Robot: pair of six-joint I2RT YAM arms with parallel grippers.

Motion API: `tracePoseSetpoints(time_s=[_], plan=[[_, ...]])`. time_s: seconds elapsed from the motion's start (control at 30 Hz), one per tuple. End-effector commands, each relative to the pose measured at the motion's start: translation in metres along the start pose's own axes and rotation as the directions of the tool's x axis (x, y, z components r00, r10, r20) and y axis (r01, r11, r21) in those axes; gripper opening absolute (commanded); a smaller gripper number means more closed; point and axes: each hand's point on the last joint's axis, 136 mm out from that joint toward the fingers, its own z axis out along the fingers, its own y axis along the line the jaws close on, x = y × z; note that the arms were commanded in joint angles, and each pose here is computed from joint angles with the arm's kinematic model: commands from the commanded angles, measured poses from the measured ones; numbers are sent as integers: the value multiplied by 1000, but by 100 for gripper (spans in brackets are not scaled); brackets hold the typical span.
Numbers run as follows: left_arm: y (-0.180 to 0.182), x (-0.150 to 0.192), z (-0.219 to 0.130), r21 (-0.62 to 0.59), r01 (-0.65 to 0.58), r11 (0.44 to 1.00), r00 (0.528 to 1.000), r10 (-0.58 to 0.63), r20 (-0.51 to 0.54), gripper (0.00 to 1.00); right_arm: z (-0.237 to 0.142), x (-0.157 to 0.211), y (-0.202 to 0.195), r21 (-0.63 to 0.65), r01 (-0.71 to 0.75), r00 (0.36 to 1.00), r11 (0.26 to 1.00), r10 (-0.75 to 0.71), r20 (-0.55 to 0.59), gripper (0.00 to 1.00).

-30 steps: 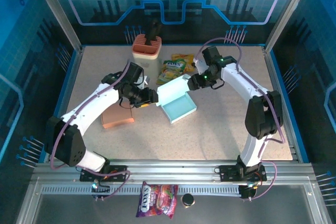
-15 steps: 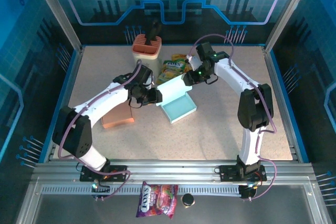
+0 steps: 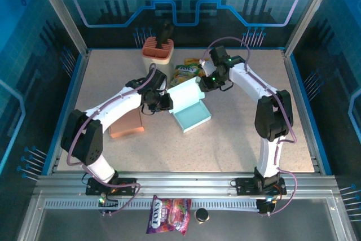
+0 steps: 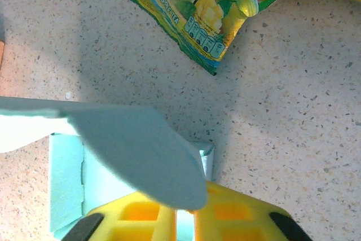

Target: Fold the paper box

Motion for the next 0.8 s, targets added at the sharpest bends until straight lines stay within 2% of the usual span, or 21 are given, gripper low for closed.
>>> tracePoseSetpoints(time_s=[0.0,0.1,0.27,0.4,0.63,0.77], plan=[[-6,-12,-3,-13,-26,1000,999,27,38,16,2,0,4,29,6,1000,1000,-6,-6,8],[-8,-17,-4,-21,-32,999,998,33,48,12,-3,-1,5,72,-5,1000,997,4,14,0],[-17,-26,-7,-33,-56,998,995,58,85,9,-15,0,7,121,-92,994,988,83,76,0],[-26,-40,-5,-15,-52,999,990,53,129,8,-32,0,5,163,-162,973,973,131,188,0],[-38,-75,9,9,-102,995,962,96,255,6,-63,-7,-1,157,-263,879,952,169,446,0],[-46,-90,20,63,-136,989,934,107,342,7,-61,-4,-5,119,-285,813,951,174,555,0]])
